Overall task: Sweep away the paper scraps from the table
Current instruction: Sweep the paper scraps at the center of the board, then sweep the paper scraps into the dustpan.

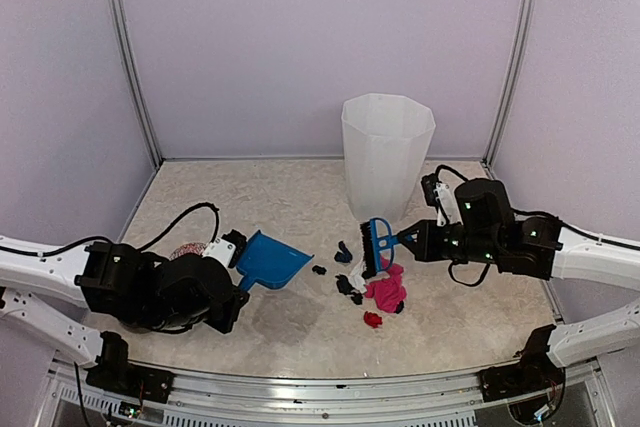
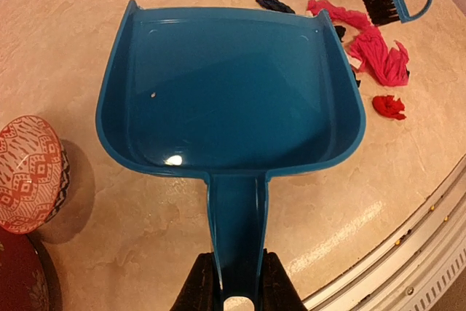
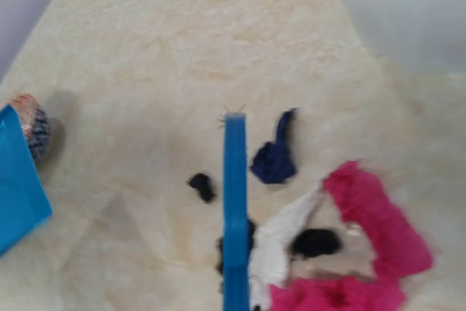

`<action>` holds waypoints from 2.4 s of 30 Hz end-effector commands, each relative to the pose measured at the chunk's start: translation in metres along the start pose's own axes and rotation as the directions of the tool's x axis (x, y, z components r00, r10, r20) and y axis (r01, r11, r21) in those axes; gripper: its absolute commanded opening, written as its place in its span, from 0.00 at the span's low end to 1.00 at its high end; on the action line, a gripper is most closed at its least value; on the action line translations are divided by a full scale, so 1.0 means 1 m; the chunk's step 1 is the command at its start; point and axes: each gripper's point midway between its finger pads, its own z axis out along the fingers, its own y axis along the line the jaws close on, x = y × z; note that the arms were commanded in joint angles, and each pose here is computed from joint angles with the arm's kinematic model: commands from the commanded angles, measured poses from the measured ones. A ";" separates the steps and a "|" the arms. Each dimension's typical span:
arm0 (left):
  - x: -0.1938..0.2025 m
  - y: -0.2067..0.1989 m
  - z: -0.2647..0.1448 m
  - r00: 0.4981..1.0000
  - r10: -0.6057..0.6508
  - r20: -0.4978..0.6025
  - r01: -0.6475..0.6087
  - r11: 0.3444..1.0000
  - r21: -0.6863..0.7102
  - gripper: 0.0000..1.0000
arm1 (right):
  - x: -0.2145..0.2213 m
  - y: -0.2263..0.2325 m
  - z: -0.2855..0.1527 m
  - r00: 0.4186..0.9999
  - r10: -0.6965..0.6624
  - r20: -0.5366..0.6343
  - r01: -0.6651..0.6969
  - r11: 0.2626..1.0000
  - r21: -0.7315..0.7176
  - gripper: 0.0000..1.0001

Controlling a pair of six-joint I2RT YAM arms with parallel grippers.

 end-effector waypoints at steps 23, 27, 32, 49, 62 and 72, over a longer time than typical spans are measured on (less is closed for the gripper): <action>0.107 -0.092 0.020 0.922 0.316 -0.224 -0.231 0.913 0.335 0.00 | 0.000 -0.101 -0.023 0.918 -0.254 -0.304 0.378 0.794 0.476 0.00; 0.115 -0.097 0.024 0.913 0.327 -0.243 -0.231 0.907 0.353 0.00 | 0.010 -0.107 -0.016 0.902 -0.256 -0.349 0.406 0.777 0.480 0.00; 0.116 -0.108 0.031 0.909 0.343 -0.236 -0.246 0.900 0.361 0.00 | 0.020 -0.101 -0.006 0.874 -0.291 -0.390 0.455 0.772 0.443 0.00; 0.107 -0.121 0.091 0.918 0.308 -0.248 -0.218 0.918 0.332 0.00 | 0.075 -0.031 0.026 0.674 -0.452 -0.585 0.655 0.731 0.190 0.00; 0.102 -0.113 0.120 0.922 0.228 -0.313 -0.132 0.945 0.300 0.00 | 0.101 0.051 0.011 0.644 -0.513 -0.567 0.580 0.811 -0.076 0.00; 0.100 -0.099 0.120 0.932 0.185 -0.311 -0.100 0.957 0.271 0.00 | 0.062 0.068 -0.011 0.718 -0.511 -0.473 0.563 0.825 -0.037 0.00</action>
